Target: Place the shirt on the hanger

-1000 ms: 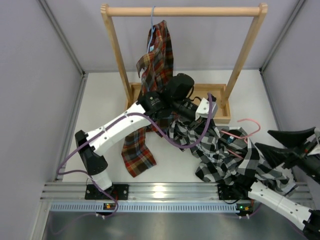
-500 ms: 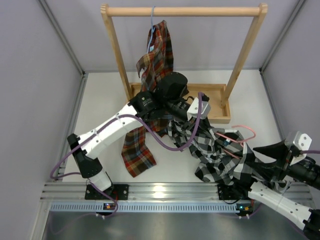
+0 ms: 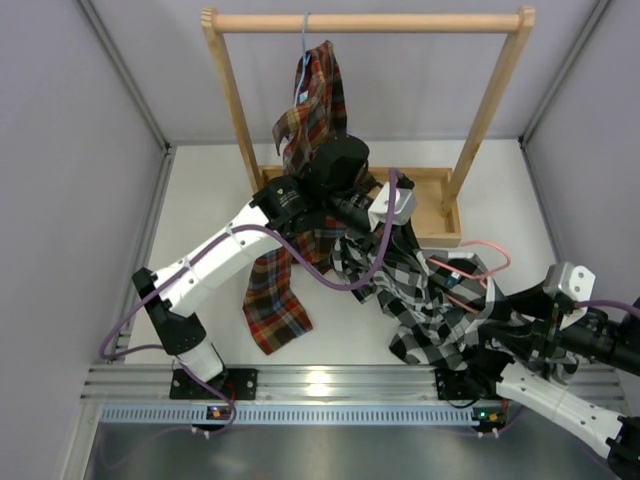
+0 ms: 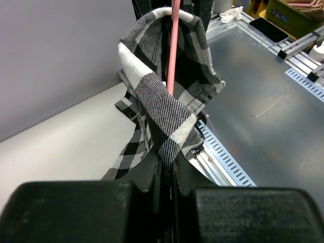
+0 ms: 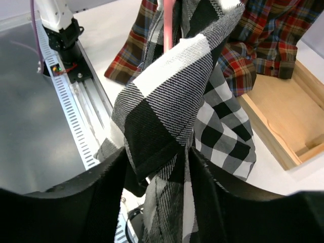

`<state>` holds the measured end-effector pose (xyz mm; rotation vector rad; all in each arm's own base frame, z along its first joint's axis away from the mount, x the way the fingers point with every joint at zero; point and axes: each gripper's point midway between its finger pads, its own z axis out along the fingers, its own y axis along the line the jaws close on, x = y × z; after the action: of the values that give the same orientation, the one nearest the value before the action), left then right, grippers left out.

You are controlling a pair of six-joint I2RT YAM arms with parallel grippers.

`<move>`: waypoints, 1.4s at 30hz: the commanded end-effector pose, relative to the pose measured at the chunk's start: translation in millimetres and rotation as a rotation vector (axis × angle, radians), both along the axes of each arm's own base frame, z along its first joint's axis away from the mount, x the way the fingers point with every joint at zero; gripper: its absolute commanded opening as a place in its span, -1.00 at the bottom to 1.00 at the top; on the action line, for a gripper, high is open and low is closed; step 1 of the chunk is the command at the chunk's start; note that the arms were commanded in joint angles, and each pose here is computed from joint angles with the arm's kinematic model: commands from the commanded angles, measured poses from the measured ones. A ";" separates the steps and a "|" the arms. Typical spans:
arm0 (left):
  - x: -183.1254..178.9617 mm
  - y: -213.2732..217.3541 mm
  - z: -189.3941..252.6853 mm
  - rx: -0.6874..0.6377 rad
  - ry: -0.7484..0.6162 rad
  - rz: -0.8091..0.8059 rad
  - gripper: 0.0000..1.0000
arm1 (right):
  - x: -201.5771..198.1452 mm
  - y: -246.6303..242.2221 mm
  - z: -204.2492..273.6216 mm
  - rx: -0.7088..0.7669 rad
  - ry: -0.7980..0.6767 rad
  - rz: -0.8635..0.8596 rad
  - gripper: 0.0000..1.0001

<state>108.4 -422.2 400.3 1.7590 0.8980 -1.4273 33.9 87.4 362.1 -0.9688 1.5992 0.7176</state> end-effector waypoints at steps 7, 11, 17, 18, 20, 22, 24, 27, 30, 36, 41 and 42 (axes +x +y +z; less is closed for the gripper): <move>-8.0 5.4 24.6 -0.058 0.009 -0.065 -1.00 | 15.8 5.4 58.9 0.192 -0.208 -0.031 -0.99; 1.1 1.3 26.3 -0.050 -0.001 -0.002 -1.00 | 19.8 -1.5 67.2 0.245 -0.216 -0.085 -1.00; 36.1 -12.7 57.1 -0.090 -0.021 0.228 -0.36 | 22.6 -9.3 77.4 0.277 -0.211 -0.134 -1.00; 42.2 -13.8 62.7 -0.098 -0.005 0.278 -0.05 | 24.4 -10.7 79.4 0.281 -0.211 -0.148 -1.00; 62.3 -14.3 82.7 -0.158 -0.007 0.415 0.47 | 27.2 -16.1 83.3 0.291 -0.209 -0.183 -1.00; 74.1 -12.6 98.1 -0.204 -0.008 0.498 0.96 | 30.0 -20.8 86.9 0.301 -0.209 -0.215 -1.00; 86.5 -3.9 118.8 -0.251 -0.005 0.605 0.96 | 34.9 -26.5 89.1 0.306 -0.204 -0.259 -1.00; 105.0 16.8 152.4 -0.327 0.005 0.776 0.96 | 44.0 -31.4 89.7 0.295 -0.184 -0.319 -1.00; 126.8 56.6 192.8 -0.438 0.052 1.019 0.96 | 61.3 -43.5 95.3 0.318 -0.148 -0.454 -1.00; 154.2 144.9 226.1 -0.549 0.135 1.438 0.96 | 94.6 -53.2 125.5 0.359 -0.113 -0.645 -1.00; 163.0 201.0 213.6 -0.509 0.126 1.694 0.96 | 120.5 -35.9 155.9 0.400 -0.104 -0.707 -1.00; 164.5 204.3 200.6 -0.453 0.112 1.723 0.96 | 129.5 -24.7 157.7 0.373 -0.109 -0.722 -1.00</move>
<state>257.3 -254.5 627.6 0.2880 1.2592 -0.5908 138.5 54.2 473.5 -0.3116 1.5870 0.4161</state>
